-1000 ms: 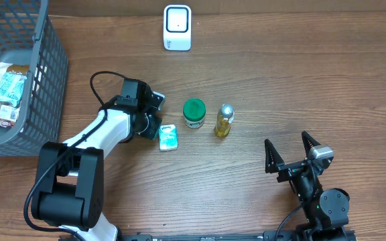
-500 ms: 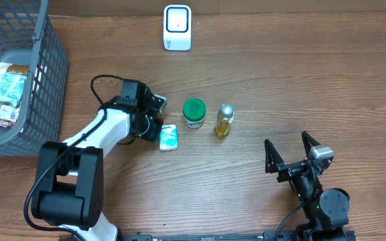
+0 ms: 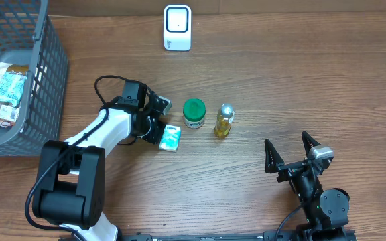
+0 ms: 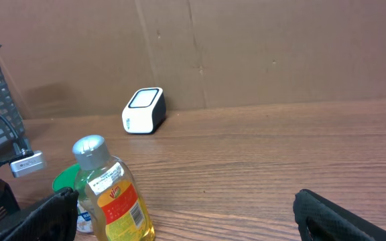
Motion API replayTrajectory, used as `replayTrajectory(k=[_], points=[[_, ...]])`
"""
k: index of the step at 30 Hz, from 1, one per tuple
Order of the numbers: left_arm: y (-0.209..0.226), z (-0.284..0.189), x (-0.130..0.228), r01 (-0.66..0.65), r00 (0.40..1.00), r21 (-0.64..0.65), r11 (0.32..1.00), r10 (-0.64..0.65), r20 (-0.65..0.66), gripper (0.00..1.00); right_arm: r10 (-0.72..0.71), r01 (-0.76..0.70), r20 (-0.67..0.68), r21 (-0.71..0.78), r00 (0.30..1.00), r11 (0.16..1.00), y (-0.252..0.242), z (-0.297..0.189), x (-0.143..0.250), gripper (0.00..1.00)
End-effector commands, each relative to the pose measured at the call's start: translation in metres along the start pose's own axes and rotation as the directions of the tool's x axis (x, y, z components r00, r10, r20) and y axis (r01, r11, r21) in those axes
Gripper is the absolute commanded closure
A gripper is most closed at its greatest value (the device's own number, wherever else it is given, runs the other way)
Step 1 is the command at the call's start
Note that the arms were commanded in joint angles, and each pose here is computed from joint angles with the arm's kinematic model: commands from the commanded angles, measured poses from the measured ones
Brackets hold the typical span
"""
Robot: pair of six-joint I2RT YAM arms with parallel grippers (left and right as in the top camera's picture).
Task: Scan the item barcode
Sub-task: 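Release the Kleenex pack and raise the left gripper, then swing the left gripper back over the grey basket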
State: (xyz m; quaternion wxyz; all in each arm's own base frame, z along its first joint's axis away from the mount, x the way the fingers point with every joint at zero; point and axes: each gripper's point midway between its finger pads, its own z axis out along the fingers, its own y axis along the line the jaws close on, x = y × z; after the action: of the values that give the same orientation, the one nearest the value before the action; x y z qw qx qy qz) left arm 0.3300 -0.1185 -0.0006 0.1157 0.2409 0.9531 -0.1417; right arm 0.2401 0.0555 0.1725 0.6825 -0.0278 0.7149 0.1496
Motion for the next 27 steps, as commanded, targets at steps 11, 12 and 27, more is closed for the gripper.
replayTrajectory(k=[11,12,27], points=[[0.002,-0.04,-0.04,0.006,1.0,-0.049,0.999,-0.005,0.004,0.85,-0.004,0.004,0.006,0.011,1.0,1.0,-0.003,0.0,0.001,0.0],[0.004,-0.051,-0.046,0.005,1.0,-0.072,0.997,-0.005,0.007,0.85,-0.004,0.004,0.006,0.011,1.0,1.0,-0.003,0.0,0.001,0.0],[0.017,-0.329,-0.186,0.157,0.864,-0.448,0.88,0.098,0.495,0.44,-0.004,0.004,0.006,0.011,1.0,1.0,-0.003,0.0,0.001,0.0]])
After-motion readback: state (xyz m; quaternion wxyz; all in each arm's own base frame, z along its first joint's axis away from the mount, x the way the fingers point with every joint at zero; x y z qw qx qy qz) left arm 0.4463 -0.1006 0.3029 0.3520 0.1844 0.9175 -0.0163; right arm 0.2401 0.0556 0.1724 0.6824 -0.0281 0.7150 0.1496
